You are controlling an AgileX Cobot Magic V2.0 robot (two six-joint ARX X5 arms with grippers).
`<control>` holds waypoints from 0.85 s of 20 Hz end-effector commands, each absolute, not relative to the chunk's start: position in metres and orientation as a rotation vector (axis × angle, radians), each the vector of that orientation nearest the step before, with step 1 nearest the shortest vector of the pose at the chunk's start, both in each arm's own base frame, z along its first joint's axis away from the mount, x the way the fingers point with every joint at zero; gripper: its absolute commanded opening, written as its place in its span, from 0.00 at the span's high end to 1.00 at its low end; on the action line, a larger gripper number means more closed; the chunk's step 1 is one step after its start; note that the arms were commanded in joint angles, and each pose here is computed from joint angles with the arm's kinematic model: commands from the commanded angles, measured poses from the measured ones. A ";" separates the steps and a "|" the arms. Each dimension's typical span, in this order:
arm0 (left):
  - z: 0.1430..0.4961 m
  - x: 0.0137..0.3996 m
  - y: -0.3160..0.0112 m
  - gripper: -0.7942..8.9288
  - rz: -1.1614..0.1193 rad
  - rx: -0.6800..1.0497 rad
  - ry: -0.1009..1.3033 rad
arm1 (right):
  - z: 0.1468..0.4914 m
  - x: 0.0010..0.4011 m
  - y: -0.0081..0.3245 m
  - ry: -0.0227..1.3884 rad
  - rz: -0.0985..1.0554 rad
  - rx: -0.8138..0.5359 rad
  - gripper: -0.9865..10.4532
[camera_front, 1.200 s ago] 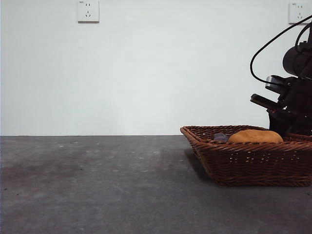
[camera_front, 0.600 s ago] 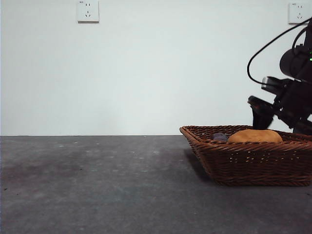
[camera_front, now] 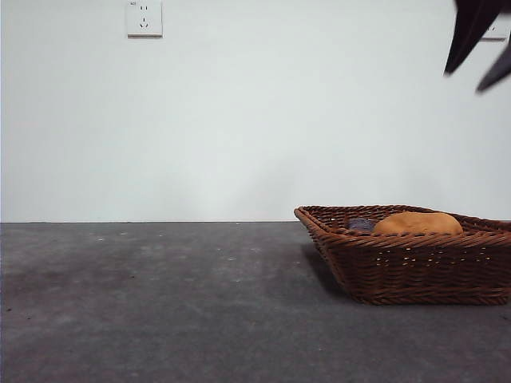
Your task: Help me put the vegetables on the table into the basket
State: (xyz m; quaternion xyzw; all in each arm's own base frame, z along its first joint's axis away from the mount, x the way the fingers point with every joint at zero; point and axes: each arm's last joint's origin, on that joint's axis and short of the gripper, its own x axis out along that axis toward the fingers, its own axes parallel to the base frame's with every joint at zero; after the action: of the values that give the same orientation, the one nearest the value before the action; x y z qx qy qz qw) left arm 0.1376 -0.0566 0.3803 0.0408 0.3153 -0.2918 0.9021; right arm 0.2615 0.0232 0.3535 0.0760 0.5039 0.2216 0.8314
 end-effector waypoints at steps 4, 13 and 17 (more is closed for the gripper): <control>0.380 0.138 -0.056 0.92 -0.619 0.125 0.632 | 0.384 0.203 0.034 1.045 0.551 0.091 0.88; 0.380 0.138 -0.056 0.92 -0.618 0.125 0.633 | 0.403 0.152 0.036 0.989 0.463 -0.013 0.92; 0.380 0.138 -0.056 0.92 -0.617 0.125 0.634 | 0.404 0.151 0.035 0.986 0.457 -0.013 0.91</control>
State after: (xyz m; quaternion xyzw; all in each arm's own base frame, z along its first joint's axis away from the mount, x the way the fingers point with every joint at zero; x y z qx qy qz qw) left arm 0.1376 -0.0566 0.3803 0.0558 0.3106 -0.2970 0.9012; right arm 0.1527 0.0355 0.4042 -0.0094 0.4598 0.2204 0.8602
